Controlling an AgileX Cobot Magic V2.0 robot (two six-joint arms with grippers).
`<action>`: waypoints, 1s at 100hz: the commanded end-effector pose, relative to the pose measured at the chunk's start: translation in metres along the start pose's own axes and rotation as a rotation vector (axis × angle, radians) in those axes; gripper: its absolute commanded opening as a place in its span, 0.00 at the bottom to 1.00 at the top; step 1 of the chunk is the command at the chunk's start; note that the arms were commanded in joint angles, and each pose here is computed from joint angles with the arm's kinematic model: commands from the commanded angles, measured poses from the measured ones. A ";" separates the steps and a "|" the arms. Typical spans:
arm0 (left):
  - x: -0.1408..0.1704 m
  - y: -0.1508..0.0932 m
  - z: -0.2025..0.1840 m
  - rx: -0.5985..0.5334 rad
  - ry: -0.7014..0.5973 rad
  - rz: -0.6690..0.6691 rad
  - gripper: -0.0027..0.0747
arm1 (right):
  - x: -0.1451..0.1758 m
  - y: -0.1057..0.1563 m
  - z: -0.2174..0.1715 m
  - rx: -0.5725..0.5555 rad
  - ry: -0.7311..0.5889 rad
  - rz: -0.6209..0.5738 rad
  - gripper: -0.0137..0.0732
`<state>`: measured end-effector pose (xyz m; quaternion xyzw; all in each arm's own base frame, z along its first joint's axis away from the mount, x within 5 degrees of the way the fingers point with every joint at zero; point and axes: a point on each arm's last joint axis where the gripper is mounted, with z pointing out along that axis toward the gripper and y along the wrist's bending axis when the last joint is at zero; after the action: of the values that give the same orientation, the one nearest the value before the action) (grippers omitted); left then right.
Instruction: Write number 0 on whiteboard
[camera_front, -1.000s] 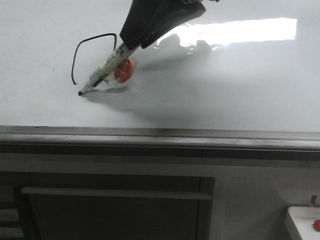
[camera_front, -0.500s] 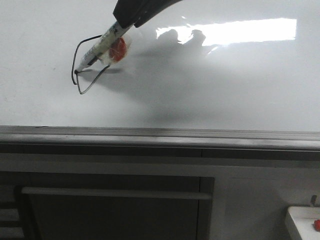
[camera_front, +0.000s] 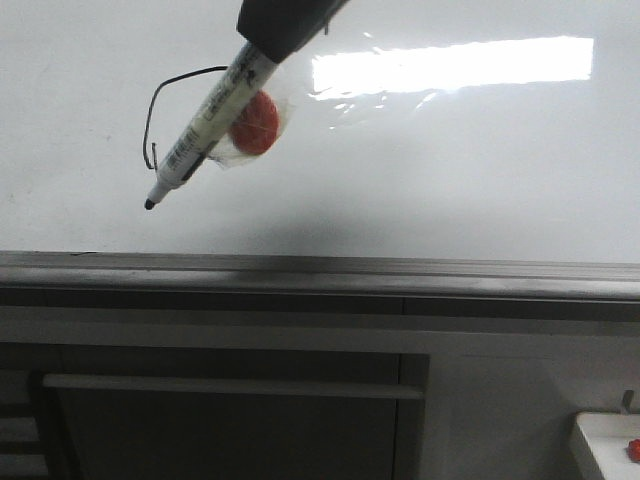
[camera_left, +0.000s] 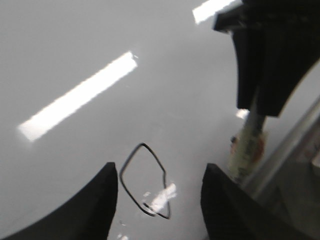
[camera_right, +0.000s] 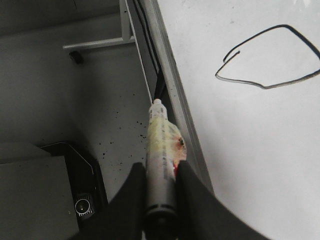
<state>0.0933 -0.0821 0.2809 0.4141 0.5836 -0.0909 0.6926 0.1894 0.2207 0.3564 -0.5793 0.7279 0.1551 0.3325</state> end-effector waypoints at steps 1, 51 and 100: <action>-0.007 -0.004 0.016 0.066 -0.021 0.013 0.50 | -0.013 0.000 -0.021 0.059 -0.087 -0.048 0.10; 0.003 -0.016 0.066 0.204 0.033 0.035 0.50 | -0.028 0.028 -0.026 0.033 -0.156 -0.153 0.10; 0.009 -0.018 0.067 0.229 0.081 0.105 0.47 | -0.031 0.028 -0.027 0.066 -0.168 -0.184 0.10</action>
<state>0.1330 -0.1313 0.2496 0.5359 0.5897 -0.0894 0.5976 0.1612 0.2387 0.3653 -0.6343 0.6674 0.1380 0.3649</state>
